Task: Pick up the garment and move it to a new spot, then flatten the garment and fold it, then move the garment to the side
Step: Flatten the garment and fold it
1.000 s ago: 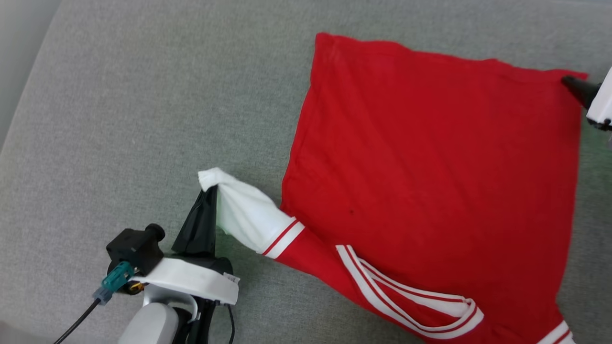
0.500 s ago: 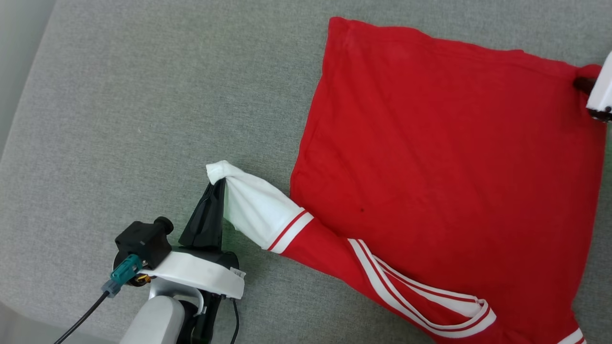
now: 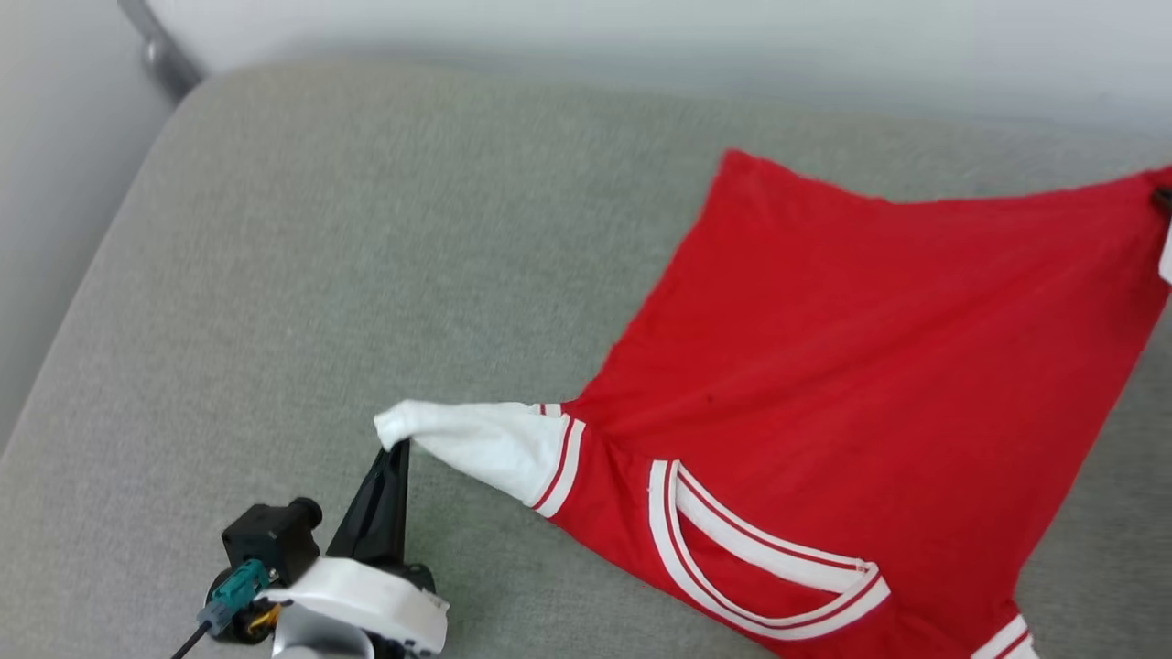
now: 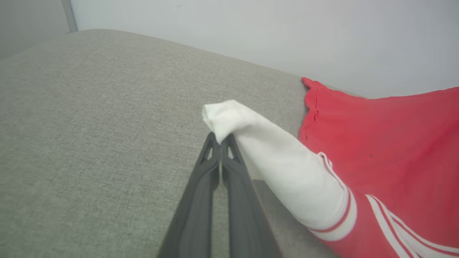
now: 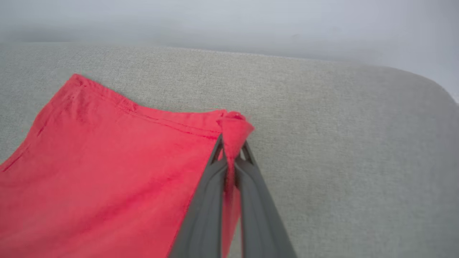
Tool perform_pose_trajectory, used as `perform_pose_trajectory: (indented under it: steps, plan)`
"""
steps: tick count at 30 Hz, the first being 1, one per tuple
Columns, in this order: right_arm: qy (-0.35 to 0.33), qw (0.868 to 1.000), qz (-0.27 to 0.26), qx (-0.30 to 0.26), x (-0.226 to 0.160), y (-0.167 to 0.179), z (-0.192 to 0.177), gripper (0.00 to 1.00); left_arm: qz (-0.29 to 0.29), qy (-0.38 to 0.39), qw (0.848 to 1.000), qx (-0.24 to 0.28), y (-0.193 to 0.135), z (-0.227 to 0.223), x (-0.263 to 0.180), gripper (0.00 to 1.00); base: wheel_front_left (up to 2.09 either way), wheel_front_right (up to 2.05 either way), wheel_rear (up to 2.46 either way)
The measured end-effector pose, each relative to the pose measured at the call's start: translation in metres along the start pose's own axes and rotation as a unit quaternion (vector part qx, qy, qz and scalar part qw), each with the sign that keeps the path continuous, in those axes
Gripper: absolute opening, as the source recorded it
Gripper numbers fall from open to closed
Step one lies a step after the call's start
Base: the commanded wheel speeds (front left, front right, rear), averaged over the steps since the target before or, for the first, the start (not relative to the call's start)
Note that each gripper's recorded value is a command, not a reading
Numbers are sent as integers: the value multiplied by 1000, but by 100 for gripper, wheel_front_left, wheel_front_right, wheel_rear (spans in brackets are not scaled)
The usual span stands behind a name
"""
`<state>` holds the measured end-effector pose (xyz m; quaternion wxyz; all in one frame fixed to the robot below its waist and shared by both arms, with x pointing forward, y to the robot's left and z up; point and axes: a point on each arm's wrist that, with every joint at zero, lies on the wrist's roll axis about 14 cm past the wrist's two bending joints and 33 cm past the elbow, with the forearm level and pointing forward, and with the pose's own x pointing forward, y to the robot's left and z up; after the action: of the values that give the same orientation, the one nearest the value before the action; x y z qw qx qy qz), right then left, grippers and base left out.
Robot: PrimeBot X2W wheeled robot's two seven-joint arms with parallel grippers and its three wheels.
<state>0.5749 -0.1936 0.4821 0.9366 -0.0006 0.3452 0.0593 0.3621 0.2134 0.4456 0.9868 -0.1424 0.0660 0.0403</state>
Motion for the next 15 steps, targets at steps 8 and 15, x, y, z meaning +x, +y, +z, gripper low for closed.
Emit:
perform_pose_trajectory:
  steps: [8,15]
  plan:
    - [-17,998,-63,-2,-92,-68,-36,0,-23,-3,1000,2,-17,6,-21,0,0,0,0]
    - [50,992,-101,54,-162,-109,-161,0,-49,-10,999,11,-32,14,-27,0,0,0,0]
